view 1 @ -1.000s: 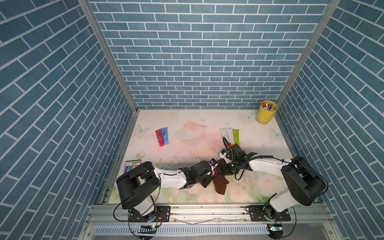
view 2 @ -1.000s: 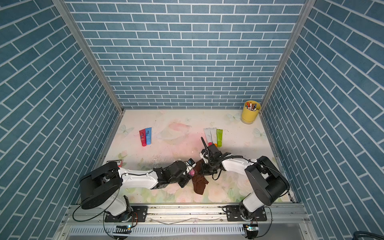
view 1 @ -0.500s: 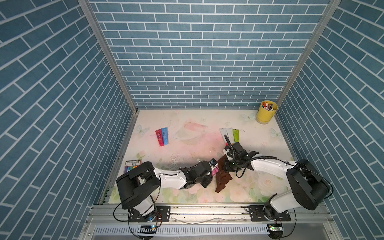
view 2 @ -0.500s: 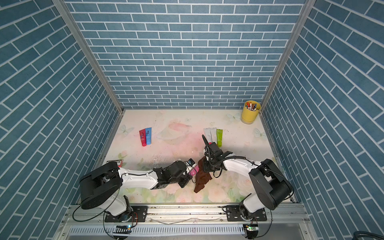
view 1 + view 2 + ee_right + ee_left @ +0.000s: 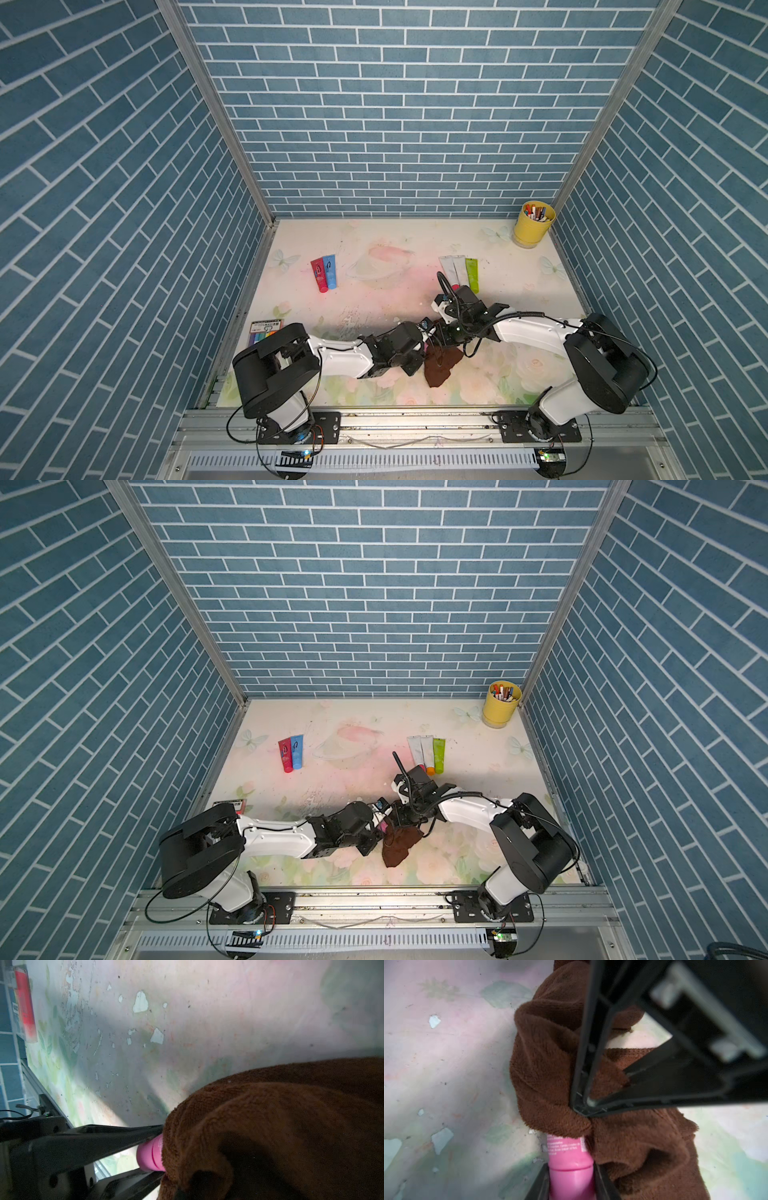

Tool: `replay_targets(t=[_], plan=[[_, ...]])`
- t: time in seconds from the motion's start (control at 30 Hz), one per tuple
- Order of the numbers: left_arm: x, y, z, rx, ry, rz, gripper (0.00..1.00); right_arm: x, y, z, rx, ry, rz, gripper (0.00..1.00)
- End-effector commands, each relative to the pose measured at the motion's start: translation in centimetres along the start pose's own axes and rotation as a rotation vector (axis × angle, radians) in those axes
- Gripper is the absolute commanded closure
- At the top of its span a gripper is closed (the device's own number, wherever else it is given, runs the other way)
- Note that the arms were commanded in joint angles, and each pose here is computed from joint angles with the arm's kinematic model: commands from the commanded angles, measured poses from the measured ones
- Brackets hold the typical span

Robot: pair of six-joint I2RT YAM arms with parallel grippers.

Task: Wipe the surface of the toothpaste tube
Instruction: Wipe the dirt from the toothpaste tube.

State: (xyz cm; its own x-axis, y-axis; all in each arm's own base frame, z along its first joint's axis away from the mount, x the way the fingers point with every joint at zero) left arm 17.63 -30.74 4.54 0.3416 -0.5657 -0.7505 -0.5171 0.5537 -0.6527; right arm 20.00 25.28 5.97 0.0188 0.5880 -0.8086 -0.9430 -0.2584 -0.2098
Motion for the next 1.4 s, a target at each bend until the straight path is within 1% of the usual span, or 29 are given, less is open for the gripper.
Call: replay_targets(t=[0.0,0.07,0.17,0.27,0.33,0.4,0.47,0.53,0.73,0.83,0.93,1.07,1.13,1.2,1.3,1.37], plan=[[-0.6,-1.2,-1.4,0.021,0.074,-0.063,1.0,0.4,-0.3,-5.5,0.084,0.208,-0.015,1.0],[-0.7,-1.3,-1.4,0.021,0.074,-0.068,1.0,-0.5,-0.5,-7.6,0.104,0.347,-0.032,1.0],[-0.8,-1.3,-1.4,0.021,0.073,-0.07,1.0,-1.6,-1.0,-9.3,0.115,0.471,-0.075,1.0],[-1.0,-1.2,-1.2,0.018,0.066,-0.075,1.0,-2.6,-1.1,-10.3,0.12,0.555,-0.101,1.0],[-1.1,-1.3,-1.2,0.017,0.067,-0.082,1.0,-3.0,-1.0,-10.8,0.123,0.578,-0.104,1.0],[-1.0,-1.3,-1.3,0.016,0.068,-0.079,1.0,-3.0,-1.0,-10.6,0.123,0.558,-0.113,1.0],[-0.8,-1.3,-1.3,0.018,0.069,-0.071,1.0,-2.3,-1.2,-9.2,0.108,0.451,-0.117,1.0],[-0.7,-1.3,-1.3,0.02,0.071,-0.069,1.0,-1.4,-1.4,-6.8,0.08,0.303,-0.11,1.0],[-0.4,-1.4,-1.4,0.021,0.074,-0.065,1.0,0.5,0.6,0.2,-0.04,0.052,-0.017,1.0],[-0.2,-1.4,-1.5,0.021,0.076,-0.059,1.0,1.0,1.6,2.9,-0.077,-0.052,0.015,1.0],[-0.1,-1.4,-1.4,0.022,0.073,-0.053,1.0,1.1,1.8,3.8,-0.081,-0.108,0.011,1.0],[-0.2,-1.4,-1.4,0.021,0.074,-0.058,1.0,1.6,1.7,3.3,-0.08,-0.085,0.012,1.0],[-0.2,-1.4,-1.5,0.021,0.074,-0.058,1.0,1.8,1.5,2.2,-0.06,-0.037,0.011,1.0],[-0.3,-1.5,-1.4,0.02,0.073,-0.062,1.0,1.7,1.1,0.1,-0.015,0.022,0.004,1.0],[-0.5,-1.4,-1.4,0.019,0.073,-0.066,1.0,0.5,0.3,-4.1,0.077,0.132,-0.03,1.0],[-0.6,-1.4,-1.4,0.02,0.074,-0.068,1.0,-0.9,-0.1,-7.0,0.117,0.261,-0.057,1.0]])
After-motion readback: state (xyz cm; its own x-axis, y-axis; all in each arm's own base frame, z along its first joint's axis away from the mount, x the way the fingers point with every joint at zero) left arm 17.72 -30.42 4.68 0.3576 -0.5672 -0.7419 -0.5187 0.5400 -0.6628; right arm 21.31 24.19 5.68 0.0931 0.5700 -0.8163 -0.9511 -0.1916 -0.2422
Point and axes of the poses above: each gripper's point midway between its finger pads, its own x axis out along the fingers, its own z axis along the line the jaws close on, y = z × x, the point moved 3 cm from there along -x, back along the fingers, and after that the axes turned 1 degree about x, right-handed, at the moved point
